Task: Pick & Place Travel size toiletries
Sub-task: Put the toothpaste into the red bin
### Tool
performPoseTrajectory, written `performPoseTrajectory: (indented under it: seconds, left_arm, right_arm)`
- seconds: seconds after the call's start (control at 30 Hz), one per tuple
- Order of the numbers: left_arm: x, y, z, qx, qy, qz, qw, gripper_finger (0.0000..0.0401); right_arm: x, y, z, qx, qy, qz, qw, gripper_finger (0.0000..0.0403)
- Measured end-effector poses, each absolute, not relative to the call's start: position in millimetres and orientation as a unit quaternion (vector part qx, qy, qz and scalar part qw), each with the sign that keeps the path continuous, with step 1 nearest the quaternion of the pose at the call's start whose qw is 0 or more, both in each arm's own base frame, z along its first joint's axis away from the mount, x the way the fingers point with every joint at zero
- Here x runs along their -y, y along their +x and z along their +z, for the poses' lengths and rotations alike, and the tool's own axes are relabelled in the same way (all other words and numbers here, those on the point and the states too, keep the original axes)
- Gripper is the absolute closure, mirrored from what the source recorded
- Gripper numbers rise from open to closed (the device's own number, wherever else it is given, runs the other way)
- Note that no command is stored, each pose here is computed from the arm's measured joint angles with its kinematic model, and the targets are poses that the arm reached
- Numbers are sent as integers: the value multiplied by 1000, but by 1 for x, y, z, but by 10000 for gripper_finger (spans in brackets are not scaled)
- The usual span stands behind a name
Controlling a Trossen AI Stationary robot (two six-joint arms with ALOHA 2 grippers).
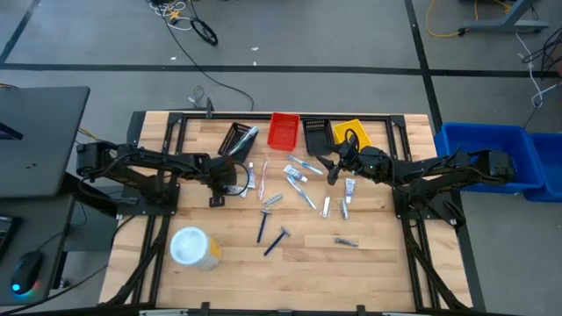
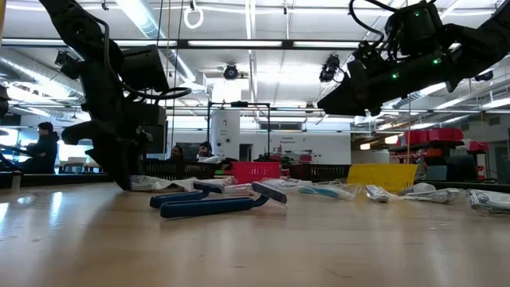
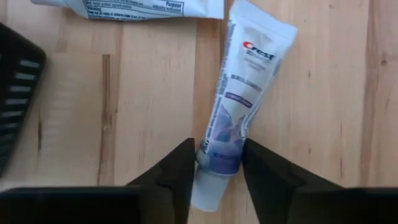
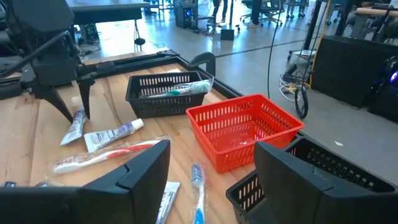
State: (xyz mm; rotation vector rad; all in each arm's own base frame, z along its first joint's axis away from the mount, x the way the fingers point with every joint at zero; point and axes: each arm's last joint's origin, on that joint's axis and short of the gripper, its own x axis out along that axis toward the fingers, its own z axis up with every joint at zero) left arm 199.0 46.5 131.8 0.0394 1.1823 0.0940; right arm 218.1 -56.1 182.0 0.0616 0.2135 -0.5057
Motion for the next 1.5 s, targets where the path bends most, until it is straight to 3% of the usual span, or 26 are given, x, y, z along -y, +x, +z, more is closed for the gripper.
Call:
performPoseTrajectory:
  seconds: [0.17, 0.4, 0.6, 1.17, 1.5]
  left_arm:
    - [-46, 199, 132, -555, 5, 49, 831, 307]
    - [-42, 204, 135, -545, -13, 45, 837, 291]
    - [-37, 216, 146, -514, -11, 45, 856, 303]
    - [-58, 261, 203, -275, 2, 152, 949, 302]
    - [-95, 261, 226, -145, -27, 209, 967, 301]
  right_arm:
    - [56, 218, 182, -105, 30, -250, 962, 170]
    - [56, 218, 182, -105, 30, -250, 962, 149]
    - [56, 218, 182, -105, 30, -250, 962, 131]
    - [54, 219, 181, -112, 27, -208, 971, 157]
    - [51, 219, 179, -129, -1, -160, 979, 141]
